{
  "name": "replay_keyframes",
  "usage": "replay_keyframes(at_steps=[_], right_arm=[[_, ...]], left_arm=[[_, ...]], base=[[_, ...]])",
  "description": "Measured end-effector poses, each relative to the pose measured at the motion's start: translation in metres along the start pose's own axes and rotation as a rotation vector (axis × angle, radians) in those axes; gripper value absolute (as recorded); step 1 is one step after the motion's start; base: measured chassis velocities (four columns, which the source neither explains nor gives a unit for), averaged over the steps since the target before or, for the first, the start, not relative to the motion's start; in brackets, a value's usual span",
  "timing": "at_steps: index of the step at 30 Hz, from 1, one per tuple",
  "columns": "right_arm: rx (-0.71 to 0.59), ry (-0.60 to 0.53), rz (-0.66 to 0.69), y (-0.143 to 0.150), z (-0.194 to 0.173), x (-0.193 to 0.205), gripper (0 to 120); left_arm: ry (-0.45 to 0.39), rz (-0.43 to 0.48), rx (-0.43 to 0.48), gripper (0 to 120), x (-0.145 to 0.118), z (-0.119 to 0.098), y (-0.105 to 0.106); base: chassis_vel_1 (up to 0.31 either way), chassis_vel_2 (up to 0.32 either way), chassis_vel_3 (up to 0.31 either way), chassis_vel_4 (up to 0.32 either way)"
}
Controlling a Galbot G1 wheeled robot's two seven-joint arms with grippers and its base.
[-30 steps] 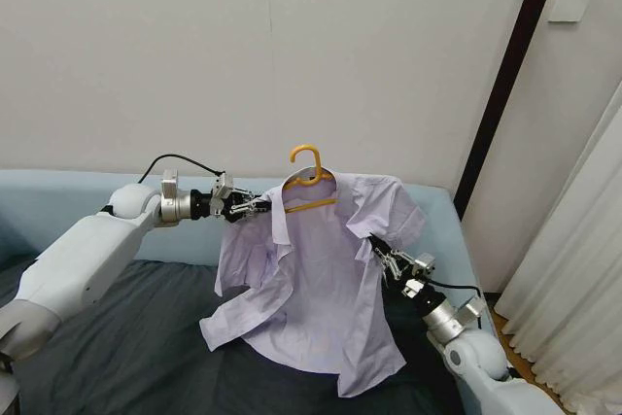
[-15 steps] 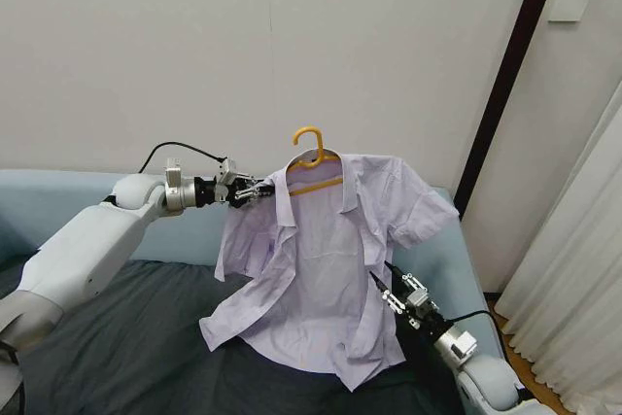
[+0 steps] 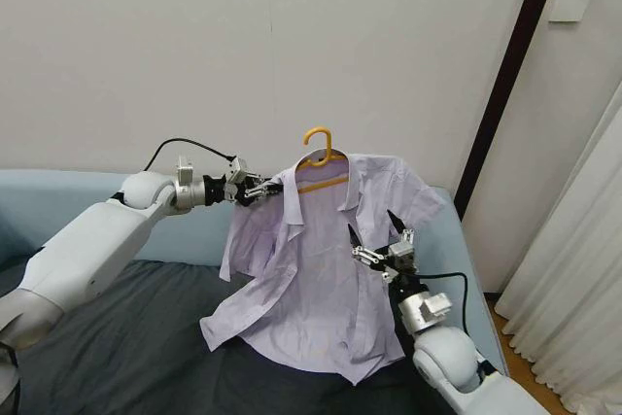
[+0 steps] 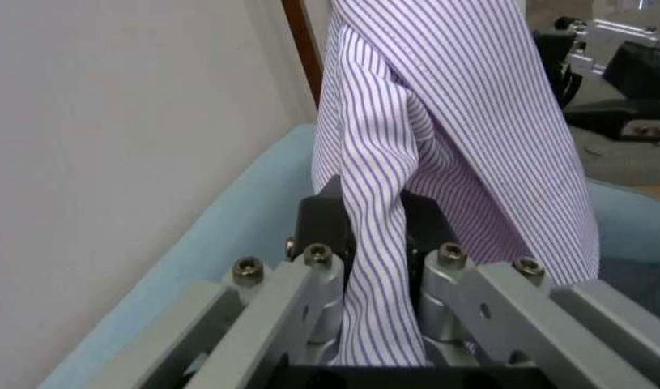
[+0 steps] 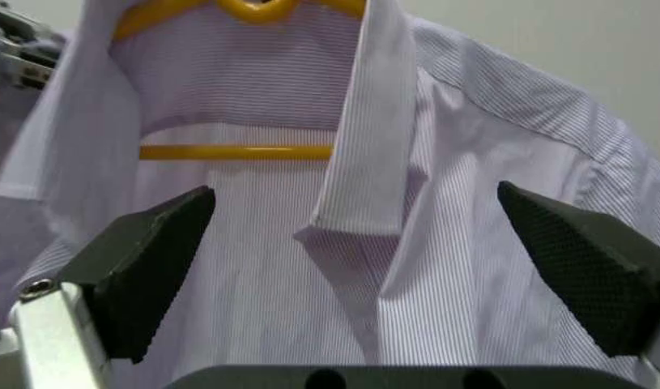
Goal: Pick up the clothes from the sofa and hang them on the clothes hanger.
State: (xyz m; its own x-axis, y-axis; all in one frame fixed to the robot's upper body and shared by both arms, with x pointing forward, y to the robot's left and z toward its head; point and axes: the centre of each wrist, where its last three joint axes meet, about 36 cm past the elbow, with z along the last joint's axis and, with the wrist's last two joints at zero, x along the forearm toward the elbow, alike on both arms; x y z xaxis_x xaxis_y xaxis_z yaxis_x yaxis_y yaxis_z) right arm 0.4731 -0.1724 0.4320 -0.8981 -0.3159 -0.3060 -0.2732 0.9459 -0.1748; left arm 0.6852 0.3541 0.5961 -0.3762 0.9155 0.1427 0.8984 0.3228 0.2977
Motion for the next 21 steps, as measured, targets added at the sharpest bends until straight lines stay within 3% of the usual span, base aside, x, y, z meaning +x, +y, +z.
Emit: replay_keyframes(at_steps=[8, 17, 21], right_arm=[[0.024, 0.026, 0.056, 0.019, -0.011, -0.034, 100], [0.105, 0.060, 0.117, 0.021, -0.014, -0.048, 72], [0.114, 0.033, 0.115, 0.018, -0.012, -0.049, 53]], left_arm=[[0.011, 0.017, 0.016, 7, -0.008, 0.006, -0.008], [0.012, 0.020, 0.016, 7, -0.008, 0.005, -0.007], [0.015, 0.022, 0.017, 7, -0.008, 0.006, -0.007]], base=[[0.000, 0.000, 0.000, 0.000], [0.000, 0.000, 0.000, 0.000], [0.000, 0.000, 0.000, 0.000]])
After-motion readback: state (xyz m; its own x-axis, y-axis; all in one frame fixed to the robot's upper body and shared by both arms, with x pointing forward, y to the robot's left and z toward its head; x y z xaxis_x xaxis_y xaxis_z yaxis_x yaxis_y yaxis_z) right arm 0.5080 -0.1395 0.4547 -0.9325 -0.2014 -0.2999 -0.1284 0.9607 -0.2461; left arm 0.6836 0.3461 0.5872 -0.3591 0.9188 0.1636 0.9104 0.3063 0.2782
